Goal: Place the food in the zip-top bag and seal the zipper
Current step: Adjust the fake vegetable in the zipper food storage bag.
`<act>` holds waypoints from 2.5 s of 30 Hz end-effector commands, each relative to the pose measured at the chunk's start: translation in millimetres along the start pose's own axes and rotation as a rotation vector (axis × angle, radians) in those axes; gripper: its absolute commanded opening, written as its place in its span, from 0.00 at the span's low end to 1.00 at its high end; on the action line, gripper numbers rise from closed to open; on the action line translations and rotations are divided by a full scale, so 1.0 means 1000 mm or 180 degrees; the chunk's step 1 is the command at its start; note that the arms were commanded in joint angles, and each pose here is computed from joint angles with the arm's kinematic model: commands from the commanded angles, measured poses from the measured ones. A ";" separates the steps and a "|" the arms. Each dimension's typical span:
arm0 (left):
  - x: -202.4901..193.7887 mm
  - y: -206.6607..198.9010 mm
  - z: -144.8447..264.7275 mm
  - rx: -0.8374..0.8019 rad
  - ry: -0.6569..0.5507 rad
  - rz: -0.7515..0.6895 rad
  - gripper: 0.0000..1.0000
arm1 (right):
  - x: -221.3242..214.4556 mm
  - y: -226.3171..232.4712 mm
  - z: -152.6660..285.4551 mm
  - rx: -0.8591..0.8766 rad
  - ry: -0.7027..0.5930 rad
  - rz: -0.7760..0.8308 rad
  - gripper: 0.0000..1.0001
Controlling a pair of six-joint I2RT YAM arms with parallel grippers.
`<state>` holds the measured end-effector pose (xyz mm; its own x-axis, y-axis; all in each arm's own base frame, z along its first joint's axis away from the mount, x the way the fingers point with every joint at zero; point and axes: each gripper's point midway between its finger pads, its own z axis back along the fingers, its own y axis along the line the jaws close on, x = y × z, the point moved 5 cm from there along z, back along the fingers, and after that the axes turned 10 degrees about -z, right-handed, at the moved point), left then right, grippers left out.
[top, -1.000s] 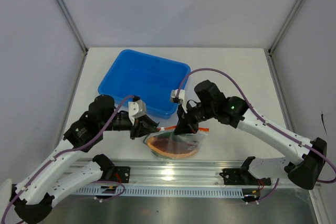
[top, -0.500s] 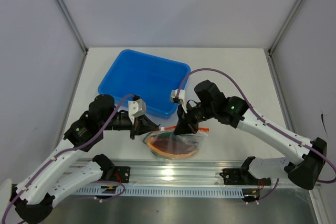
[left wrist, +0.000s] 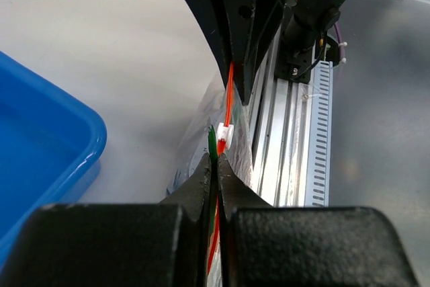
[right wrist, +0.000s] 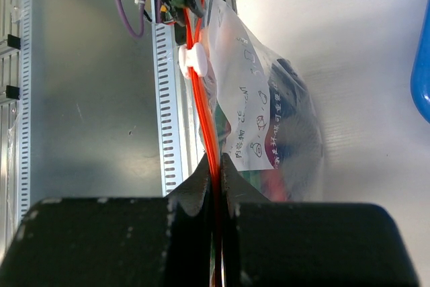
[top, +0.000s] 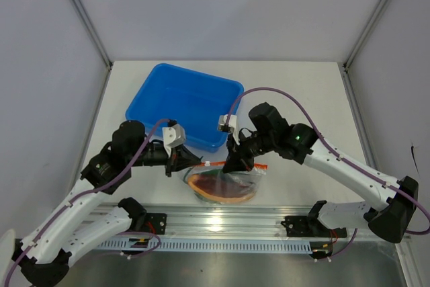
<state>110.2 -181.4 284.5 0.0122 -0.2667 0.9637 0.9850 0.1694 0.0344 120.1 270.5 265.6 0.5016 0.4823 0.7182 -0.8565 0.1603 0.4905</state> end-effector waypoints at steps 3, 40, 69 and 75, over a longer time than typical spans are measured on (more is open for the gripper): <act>0.011 0.004 0.010 0.0194 -0.0066 -0.0056 0.01 | 0.011 0.008 0.004 0.0093 -0.0135 0.0184 0.00; -0.024 -0.012 0.003 -0.0446 0.0474 -0.0145 0.00 | 0.043 0.017 0.004 0.0382 -0.0499 0.0127 0.00; -0.020 0.037 -0.009 0.0466 0.1008 0.0240 0.00 | 0.048 0.020 0.005 0.0409 -0.0582 0.0145 0.00; -0.007 0.047 -0.012 0.0485 0.1118 0.0245 0.03 | 0.047 0.028 -0.004 0.0482 -0.0500 0.0194 0.00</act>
<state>152.3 -183.2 264.8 0.1722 -0.5503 0.8170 0.9523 0.3052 0.0049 128.1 289.1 282.0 0.5500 0.3866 0.7403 -0.8277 0.1342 0.5449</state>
